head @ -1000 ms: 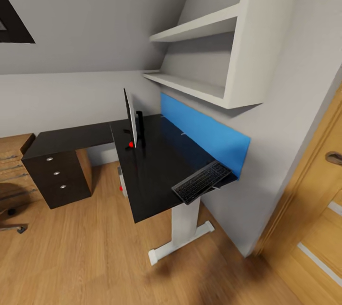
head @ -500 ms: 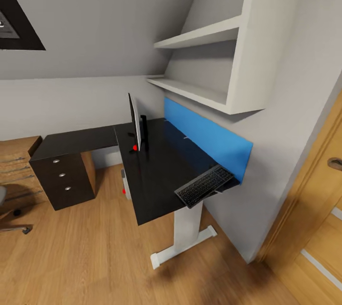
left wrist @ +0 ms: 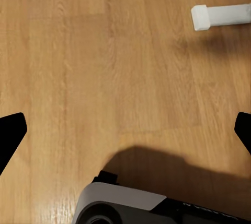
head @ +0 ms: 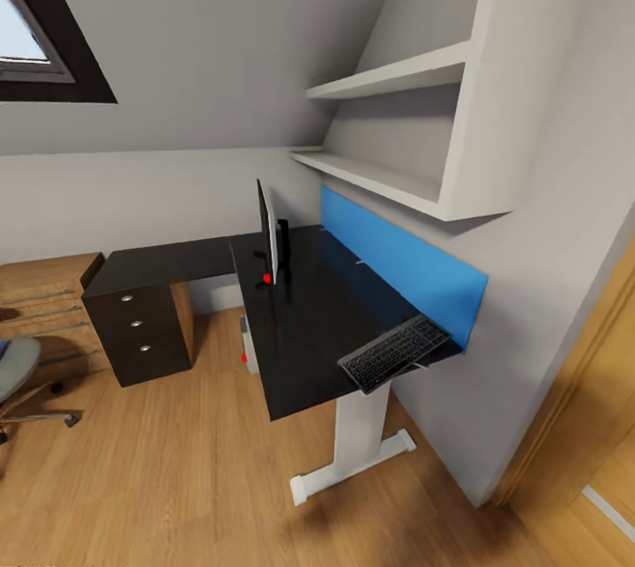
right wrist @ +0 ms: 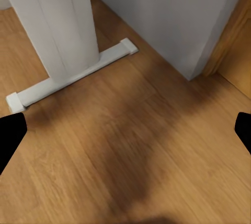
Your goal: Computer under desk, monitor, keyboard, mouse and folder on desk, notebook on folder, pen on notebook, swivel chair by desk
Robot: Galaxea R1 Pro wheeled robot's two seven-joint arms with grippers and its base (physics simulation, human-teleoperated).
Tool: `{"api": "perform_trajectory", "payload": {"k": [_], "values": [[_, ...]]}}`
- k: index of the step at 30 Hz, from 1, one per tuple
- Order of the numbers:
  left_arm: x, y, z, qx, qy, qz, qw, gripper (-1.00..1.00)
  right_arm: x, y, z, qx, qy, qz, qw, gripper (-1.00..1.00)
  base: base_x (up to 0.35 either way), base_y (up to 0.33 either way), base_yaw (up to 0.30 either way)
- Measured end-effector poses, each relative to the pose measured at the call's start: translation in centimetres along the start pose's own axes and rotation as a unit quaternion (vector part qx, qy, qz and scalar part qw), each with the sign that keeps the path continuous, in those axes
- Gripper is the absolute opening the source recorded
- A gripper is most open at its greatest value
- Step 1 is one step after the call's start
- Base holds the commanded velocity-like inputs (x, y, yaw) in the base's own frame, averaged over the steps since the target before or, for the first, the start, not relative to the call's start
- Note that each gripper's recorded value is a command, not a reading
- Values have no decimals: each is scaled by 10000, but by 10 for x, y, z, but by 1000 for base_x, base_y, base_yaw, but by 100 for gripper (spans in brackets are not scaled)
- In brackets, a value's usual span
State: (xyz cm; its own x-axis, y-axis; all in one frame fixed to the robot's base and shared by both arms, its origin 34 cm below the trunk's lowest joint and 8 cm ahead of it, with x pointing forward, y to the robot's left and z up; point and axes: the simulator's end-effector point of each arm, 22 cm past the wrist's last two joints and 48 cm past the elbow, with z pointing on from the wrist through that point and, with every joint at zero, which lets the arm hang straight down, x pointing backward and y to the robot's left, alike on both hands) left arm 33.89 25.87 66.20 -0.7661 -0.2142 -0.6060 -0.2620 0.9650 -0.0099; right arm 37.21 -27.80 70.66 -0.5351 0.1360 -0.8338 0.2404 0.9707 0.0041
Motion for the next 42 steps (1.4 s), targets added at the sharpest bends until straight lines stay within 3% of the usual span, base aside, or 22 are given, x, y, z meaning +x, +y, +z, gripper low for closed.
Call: {"api": "perform_trajectory", "payload": {"k": [32, 33, 36, 39, 40, 42], "values": [[-3, 1, 0, -4, -59, 4, 10000, 100, -4, -2, 2, 3, -49, -15, 10000, 100, 0, 0, 9], [-4, 2, 0, -7, -63, 4, 10000, 100, -23, -3, 14, 98, -258, 8, 9996, 100, 0, 0, 0], [-4, 2, 0, -8, -63, 3, 10000, 100, -41, -9, 27, 276, -367, 20, 9989, 100, 0, 0, 0], [-4, 3, 0, -22, -65, 0, 10000, 100, -73, -20, 52, 549, -409, -3, 9977, 100, 0, 0, 0], [-4, 4, 1, -36, -64, -7, 10000, 100, -92, -28, 70, 711, -215, -44, 9972, 100, 0, 0, 0], [-4, 5, 1, -45, -66, -8, 10000, 100, -131, -33, 86, 797, -275, -73, 9964, 100, 0, 0, 0]]}}
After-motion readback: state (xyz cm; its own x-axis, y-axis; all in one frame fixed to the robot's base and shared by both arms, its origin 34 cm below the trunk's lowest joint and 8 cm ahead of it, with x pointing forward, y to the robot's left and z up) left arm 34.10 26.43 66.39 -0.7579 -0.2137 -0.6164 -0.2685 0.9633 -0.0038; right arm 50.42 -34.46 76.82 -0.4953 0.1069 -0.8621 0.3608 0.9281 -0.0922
